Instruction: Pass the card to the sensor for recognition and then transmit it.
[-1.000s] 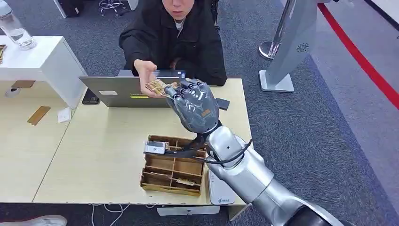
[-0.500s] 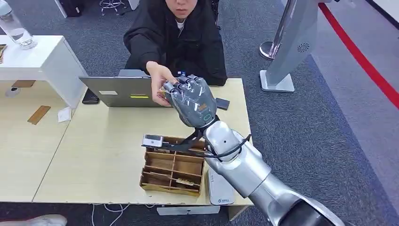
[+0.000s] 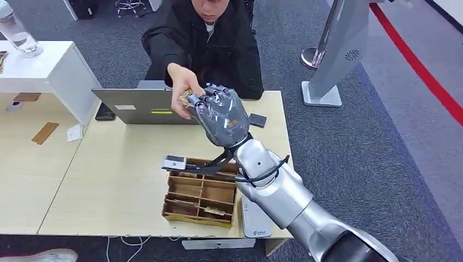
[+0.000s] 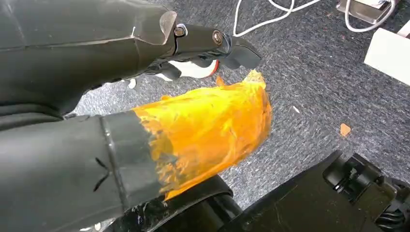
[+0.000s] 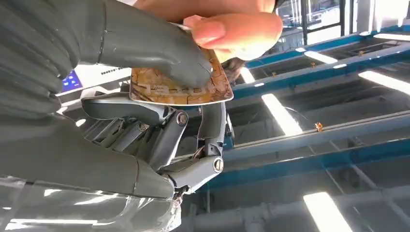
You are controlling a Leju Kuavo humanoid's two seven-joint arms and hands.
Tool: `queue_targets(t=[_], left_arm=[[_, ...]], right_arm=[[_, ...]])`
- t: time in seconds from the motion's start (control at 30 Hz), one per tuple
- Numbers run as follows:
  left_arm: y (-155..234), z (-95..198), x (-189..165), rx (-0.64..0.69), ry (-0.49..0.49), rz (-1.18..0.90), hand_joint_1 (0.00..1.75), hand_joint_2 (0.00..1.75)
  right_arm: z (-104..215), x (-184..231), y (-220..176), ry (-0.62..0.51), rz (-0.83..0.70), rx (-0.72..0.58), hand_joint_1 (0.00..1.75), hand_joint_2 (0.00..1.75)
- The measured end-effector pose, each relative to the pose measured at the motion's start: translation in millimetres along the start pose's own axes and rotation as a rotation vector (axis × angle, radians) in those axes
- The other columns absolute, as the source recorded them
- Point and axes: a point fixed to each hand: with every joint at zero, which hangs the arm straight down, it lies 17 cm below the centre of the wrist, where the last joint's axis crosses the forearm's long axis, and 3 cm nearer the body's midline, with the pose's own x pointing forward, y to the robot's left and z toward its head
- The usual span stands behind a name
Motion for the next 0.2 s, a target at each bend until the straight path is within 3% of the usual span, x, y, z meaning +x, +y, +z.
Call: queue_targets(t=[0.07,0.1,0.13,0.2], left_arm=[[-0.2,0.1,0.2,-0.001,0.000,0.000,0.00,0.00],[-0.2,0.1,0.2,-0.001,0.000,0.000,0.00,0.00],[-0.2,0.0,0.0,-0.001,0.000,0.000,0.00,0.00],[-0.6,0.1,0.2,-0.003,-0.001,-0.001,0.00,0.00]], right_arm=[[-0.2,0.4,-0.1,-0.001,-0.005,0.001,1.75,1.75],[-0.5,1.5,-0.4,-0.004,-0.010,0.002,0.47,1.75],[-0.8,2.8,-0.9,-0.008,-0.013,0.002,0.00,1.75],[-1.1,4.9,-0.5,-0.011,-0.022,0.009,0.00,1.75]])
